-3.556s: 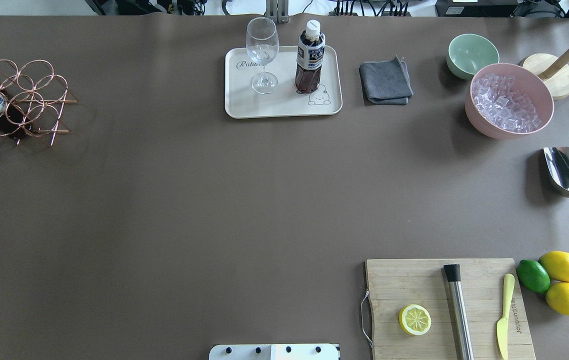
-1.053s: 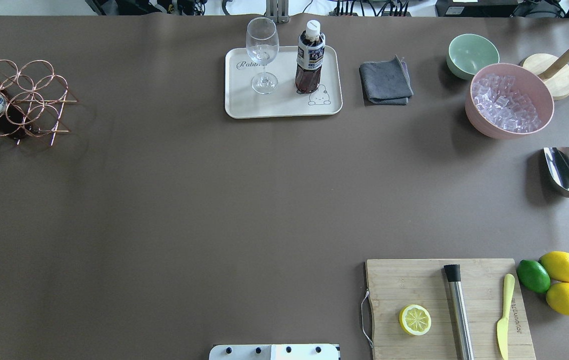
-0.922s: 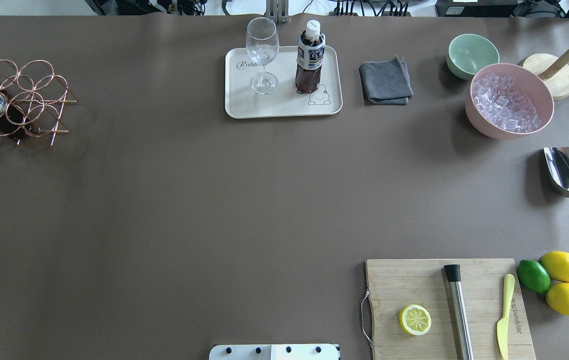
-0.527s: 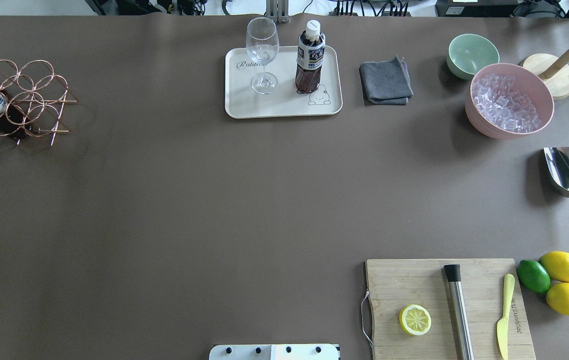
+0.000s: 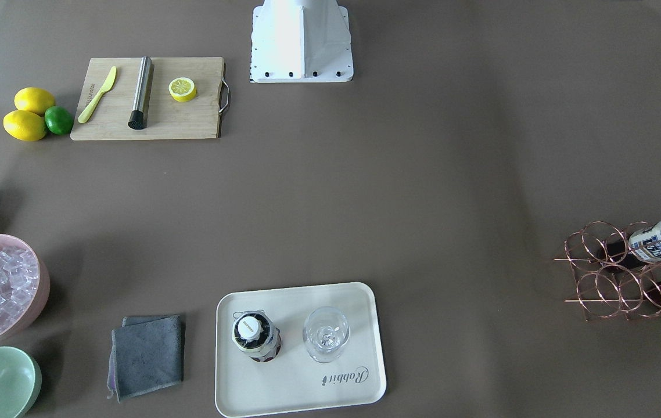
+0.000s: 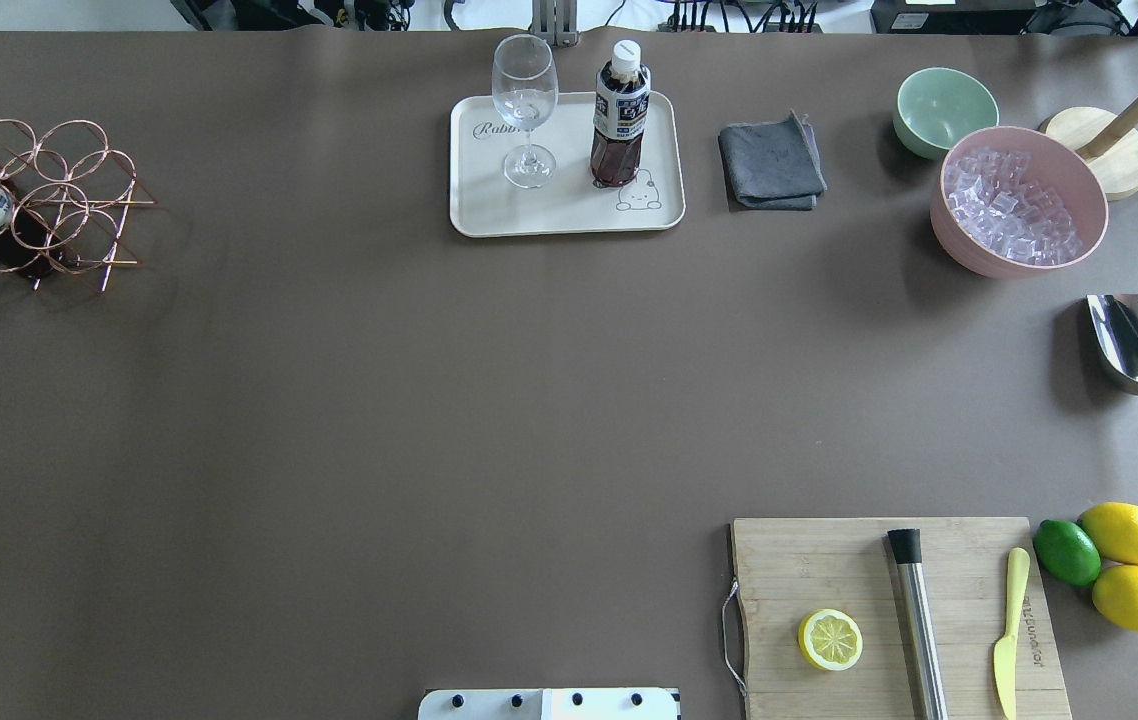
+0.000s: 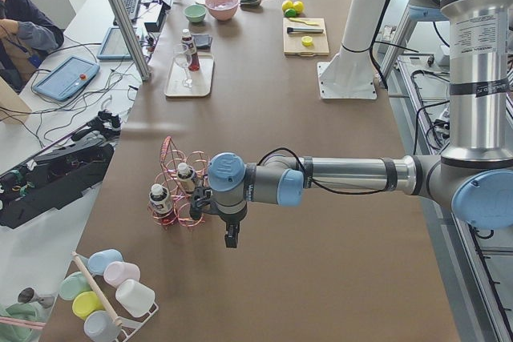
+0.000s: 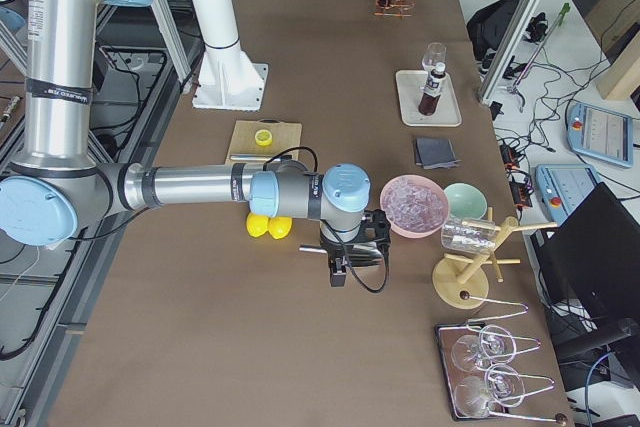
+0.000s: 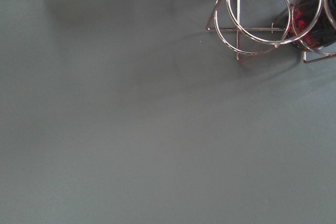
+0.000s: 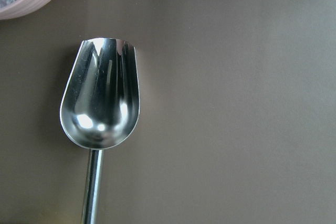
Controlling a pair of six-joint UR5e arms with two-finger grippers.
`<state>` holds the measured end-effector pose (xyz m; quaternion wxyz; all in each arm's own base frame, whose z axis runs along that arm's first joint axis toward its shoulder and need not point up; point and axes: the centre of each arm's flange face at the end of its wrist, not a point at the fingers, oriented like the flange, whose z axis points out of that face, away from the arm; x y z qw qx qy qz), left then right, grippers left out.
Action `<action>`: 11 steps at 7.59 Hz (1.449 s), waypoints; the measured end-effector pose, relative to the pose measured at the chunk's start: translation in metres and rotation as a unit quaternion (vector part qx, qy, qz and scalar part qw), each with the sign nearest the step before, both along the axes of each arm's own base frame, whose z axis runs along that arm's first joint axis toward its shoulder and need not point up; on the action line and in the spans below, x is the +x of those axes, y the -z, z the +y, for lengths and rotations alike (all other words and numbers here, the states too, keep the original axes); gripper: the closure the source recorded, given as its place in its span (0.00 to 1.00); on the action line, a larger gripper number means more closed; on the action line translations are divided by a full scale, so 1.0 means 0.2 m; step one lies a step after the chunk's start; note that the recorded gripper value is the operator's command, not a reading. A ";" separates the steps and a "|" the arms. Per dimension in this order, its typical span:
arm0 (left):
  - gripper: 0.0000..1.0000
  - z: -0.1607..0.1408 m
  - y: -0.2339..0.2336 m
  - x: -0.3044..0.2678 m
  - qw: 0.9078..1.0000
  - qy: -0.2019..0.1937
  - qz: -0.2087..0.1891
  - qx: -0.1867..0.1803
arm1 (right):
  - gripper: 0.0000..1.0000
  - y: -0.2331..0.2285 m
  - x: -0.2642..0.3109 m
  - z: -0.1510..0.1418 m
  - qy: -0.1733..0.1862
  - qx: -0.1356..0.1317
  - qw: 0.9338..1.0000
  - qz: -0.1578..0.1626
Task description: Take tea from basket to plate
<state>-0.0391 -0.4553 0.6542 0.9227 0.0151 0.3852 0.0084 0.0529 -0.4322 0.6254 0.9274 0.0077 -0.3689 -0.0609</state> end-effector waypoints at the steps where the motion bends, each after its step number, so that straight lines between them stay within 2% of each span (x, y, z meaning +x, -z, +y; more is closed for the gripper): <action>1: 0.01 0.00 0.00 0.00 1.000 0.000 -0.001 0.000 | 0.00 0.00 0.00 0.00 0.000 0.000 1.000 0.000; 11: 0.01 0.00 0.00 0.00 1.000 0.000 -0.002 0.000 | 0.00 0.00 0.03 0.00 -0.006 0.000 1.000 -0.001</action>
